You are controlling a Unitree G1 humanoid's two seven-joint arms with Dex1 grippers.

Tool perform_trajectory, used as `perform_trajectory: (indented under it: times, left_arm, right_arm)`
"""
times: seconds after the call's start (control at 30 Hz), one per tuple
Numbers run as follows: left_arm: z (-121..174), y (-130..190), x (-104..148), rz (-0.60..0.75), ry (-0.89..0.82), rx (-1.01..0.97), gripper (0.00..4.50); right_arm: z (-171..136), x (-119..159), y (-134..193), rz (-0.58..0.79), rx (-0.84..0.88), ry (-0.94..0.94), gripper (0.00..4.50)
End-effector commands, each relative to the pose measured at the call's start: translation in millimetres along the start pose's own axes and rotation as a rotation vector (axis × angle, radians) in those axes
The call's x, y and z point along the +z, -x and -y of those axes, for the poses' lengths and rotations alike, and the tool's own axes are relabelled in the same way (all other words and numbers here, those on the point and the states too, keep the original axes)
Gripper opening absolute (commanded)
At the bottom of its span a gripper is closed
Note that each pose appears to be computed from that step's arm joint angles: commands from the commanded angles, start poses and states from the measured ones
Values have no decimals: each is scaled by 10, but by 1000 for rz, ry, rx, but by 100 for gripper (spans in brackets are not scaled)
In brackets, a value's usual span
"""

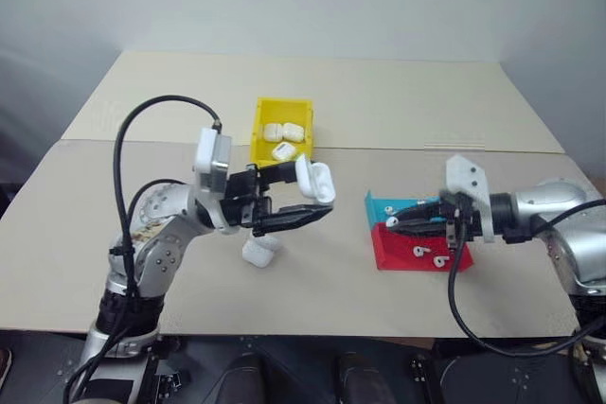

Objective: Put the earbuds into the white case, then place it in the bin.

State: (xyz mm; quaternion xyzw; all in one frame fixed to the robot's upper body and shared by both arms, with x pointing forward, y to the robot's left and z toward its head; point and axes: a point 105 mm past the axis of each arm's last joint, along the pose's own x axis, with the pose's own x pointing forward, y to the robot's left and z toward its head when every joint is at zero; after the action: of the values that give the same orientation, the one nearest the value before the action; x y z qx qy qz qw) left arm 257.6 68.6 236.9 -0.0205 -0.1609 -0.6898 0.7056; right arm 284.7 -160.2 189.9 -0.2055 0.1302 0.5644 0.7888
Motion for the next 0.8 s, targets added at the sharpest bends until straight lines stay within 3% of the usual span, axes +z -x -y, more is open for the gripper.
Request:
perform_trajectory:
  times: [0.03, 0.33, 0.8]
  left_arm:
    - [17, -55, 115, 21, -53, -40, 278]
    - [-39, -103, 141, 29, -35, -95, 278]
    - [-11, -119, 82, -9, 11, -115, 278]
  right_arm:
    - [33, 289, 88, 133, -29, 14, 64]
    - [-141, 902, 131, 541, 40, -53, 64]
    - [-267, 1215, 200, 702, 35, -24, 64]
